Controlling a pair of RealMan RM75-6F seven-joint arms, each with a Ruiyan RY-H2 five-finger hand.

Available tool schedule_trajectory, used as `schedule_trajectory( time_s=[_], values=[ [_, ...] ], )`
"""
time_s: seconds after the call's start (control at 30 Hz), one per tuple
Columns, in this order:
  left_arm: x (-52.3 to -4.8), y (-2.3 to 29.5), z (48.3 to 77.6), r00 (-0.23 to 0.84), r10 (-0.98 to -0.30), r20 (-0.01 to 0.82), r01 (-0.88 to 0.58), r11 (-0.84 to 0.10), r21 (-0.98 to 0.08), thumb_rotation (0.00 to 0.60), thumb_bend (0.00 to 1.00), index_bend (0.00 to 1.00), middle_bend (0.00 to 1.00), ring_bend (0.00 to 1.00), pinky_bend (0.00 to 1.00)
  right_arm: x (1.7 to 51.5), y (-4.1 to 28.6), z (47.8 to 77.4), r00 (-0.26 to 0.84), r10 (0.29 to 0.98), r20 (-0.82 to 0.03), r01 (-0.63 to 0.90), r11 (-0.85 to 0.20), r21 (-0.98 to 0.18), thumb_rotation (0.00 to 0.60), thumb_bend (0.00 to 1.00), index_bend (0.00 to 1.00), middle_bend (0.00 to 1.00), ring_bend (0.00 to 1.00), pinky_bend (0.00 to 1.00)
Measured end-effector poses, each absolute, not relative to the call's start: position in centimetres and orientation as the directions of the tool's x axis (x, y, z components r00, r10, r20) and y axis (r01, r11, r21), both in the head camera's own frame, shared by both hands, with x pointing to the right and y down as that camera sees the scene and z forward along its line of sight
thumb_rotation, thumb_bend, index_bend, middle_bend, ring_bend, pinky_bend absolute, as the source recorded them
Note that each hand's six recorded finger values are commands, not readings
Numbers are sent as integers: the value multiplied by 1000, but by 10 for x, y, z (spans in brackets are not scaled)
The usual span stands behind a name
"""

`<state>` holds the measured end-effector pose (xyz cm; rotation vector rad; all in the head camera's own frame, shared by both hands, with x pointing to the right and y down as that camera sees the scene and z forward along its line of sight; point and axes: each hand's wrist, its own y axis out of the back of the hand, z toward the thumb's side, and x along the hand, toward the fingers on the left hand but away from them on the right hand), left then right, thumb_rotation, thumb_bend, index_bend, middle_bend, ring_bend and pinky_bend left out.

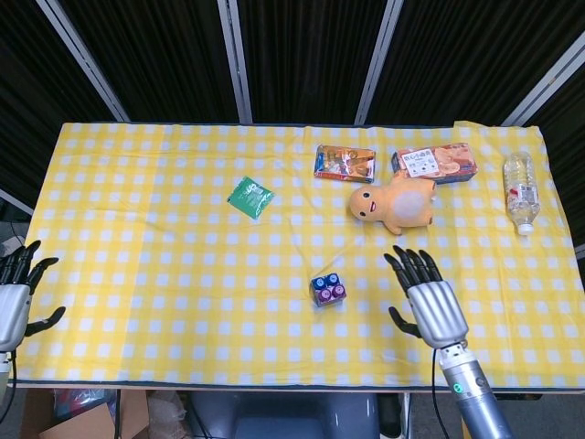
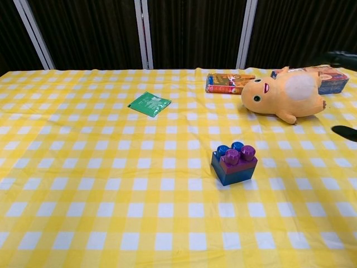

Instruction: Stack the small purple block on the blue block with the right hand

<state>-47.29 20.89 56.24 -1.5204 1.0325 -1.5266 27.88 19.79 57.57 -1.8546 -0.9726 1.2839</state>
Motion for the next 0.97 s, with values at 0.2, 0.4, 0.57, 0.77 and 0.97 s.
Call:
schedule_trajectory(
  time_s=[0.2, 0.4, 0.57, 0.77, 0.97],
  values=[
    [-477, 209, 559, -44, -916, 400, -43, -398, -916, 600, 243, 199, 0, 0, 100, 350, 221, 588, 170, 888, -428, 197, -456, -868, 600, 402, 72, 0, 0, 0],
    [-480, 210, 554, -54, -919, 391, -60, -387, -920, 600, 243, 199, 0, 0, 100, 400, 239, 584, 112, 921, -373, 157, -387, -909, 600, 402, 79, 0, 0, 0],
    [-483, 209, 549, -62, -924, 378, -69, -374, -925, 600, 243, 199, 0, 0, 99, 430, 249, 582, 39, 934, -355, 88, -357, -930, 600, 402, 80, 0, 0, 0],
    [-485, 209, 550, -71, -924, 376, -58, -373, -926, 600, 243, 198, 0, 0, 100, 438, 248, 576, 12, 943, -334, 63, -334, -941, 600, 402, 80, 0, 0, 0],
    [-482, 210, 556, -64, -915, 398, -37, -396, -917, 600, 243, 197, 0, 0, 100, 447, 247, 573, -28, 943, -332, 47, -331, -943, 600, 401, 80, 0, 0, 0]
  ],
)
